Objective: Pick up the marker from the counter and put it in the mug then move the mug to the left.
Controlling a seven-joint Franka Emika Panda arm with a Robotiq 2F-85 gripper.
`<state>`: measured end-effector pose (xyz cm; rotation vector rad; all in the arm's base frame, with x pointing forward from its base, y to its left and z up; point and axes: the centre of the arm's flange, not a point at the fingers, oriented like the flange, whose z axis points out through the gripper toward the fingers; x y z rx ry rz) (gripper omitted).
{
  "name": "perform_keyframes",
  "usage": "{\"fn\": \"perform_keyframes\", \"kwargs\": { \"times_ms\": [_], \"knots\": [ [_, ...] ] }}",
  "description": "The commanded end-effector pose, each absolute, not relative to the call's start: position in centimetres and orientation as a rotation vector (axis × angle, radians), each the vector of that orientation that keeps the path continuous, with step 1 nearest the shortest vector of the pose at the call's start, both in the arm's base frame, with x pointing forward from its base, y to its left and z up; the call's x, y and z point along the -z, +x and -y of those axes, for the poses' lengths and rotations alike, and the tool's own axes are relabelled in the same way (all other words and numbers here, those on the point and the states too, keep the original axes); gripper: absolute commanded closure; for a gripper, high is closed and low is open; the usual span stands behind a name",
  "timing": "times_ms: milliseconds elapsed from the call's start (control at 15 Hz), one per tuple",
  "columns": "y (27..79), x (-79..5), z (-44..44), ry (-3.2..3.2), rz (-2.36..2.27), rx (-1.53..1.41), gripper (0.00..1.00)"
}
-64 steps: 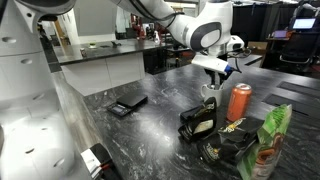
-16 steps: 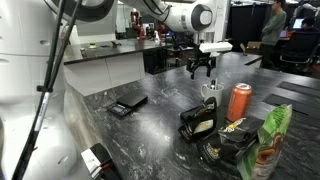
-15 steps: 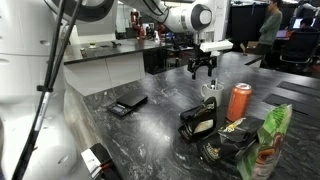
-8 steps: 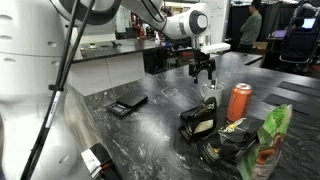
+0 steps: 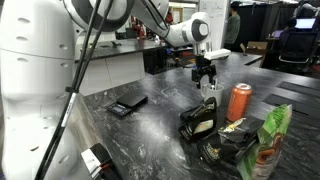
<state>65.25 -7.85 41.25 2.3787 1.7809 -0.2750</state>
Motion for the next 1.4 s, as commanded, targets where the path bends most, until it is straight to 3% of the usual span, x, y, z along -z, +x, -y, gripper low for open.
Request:
{"fn": "perform_keyframes", "kwargs": {
  "times_ms": [0,667,1333],
  "knots": [
    [67.2,-40.0,8.5,2.345,-1.814,0.282,0.28],
    [67.8,-39.5,8.5,2.377,-1.780,0.285,0.98],
    [66.4,-39.4,1.6,2.494,-1.662,0.382,0.96]
  ]
}}
